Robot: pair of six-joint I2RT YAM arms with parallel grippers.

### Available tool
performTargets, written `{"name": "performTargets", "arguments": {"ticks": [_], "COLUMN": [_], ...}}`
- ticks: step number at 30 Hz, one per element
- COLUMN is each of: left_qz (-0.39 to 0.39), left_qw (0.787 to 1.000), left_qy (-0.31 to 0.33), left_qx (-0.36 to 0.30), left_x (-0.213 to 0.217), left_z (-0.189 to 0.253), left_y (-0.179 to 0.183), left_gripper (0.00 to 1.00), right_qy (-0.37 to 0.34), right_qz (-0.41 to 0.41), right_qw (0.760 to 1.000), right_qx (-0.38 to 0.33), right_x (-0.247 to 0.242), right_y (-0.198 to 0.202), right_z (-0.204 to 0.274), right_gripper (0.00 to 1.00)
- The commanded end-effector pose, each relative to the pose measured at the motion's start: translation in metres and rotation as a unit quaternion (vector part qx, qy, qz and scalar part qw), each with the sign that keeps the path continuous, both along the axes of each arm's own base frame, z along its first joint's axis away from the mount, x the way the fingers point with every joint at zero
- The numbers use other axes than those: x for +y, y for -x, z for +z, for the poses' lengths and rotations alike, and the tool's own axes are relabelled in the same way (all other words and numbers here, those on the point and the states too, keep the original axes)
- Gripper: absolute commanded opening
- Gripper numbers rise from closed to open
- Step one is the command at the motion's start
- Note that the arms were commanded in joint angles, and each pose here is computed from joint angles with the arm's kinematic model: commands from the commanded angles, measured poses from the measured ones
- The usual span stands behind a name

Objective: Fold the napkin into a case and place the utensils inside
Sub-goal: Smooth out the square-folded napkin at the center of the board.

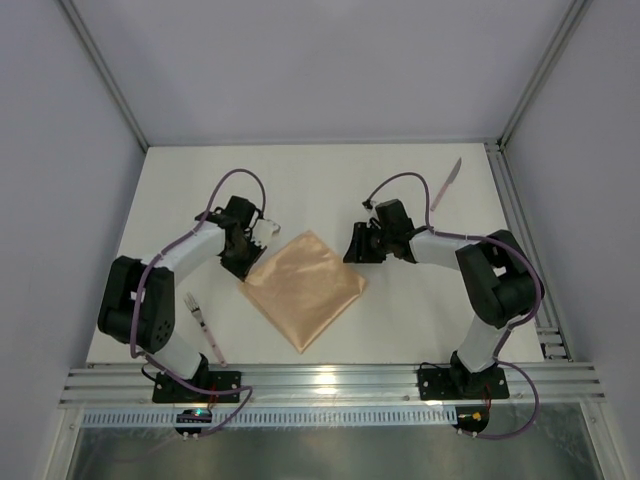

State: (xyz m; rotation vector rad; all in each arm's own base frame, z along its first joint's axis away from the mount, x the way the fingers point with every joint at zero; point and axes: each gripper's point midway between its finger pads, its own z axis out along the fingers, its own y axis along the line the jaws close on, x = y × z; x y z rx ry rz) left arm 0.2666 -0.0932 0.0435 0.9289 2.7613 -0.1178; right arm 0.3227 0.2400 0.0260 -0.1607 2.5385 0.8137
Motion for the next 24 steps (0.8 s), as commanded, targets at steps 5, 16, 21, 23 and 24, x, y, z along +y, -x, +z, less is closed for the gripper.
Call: {"name": "performTargets", "arguments": {"ticks": [5,16,21,23,24], "left_qz": [-0.02,-0.042,-0.046,-0.042,-0.037], "left_qw": [0.999,0.998,0.997,0.997,0.997], "left_qy": [0.028,-0.007,-0.04,-0.052,-0.053], "left_qx": [-0.019,0.036,0.046,0.045,0.033], "left_x": [-0.009,0.011,0.023,0.026,0.025], "left_z": [0.032,0.018,-0.009,-0.015,-0.016], "left_y": [-0.004,0.036,0.037,0.033,0.026], "left_gripper": [0.0,0.0,0.0,0.0,0.0], "right_qy": [-0.005,0.002,0.0,0.001,0.0], "right_qz": [0.0,-0.001,0.003,0.006,0.007], "right_qw": [1.0,1.0,1.0,1.0,0.999], "right_qx": [-0.009,-0.012,-0.024,-0.026,-0.034], "right_x": [0.004,0.005,0.01,0.012,0.013], "right_y": [-0.009,-0.004,-0.006,-0.006,-0.009], "right_z": [0.0,-0.001,0.007,0.009,0.014], "right_gripper": [0.44,0.43,0.43,0.43,0.43]}}
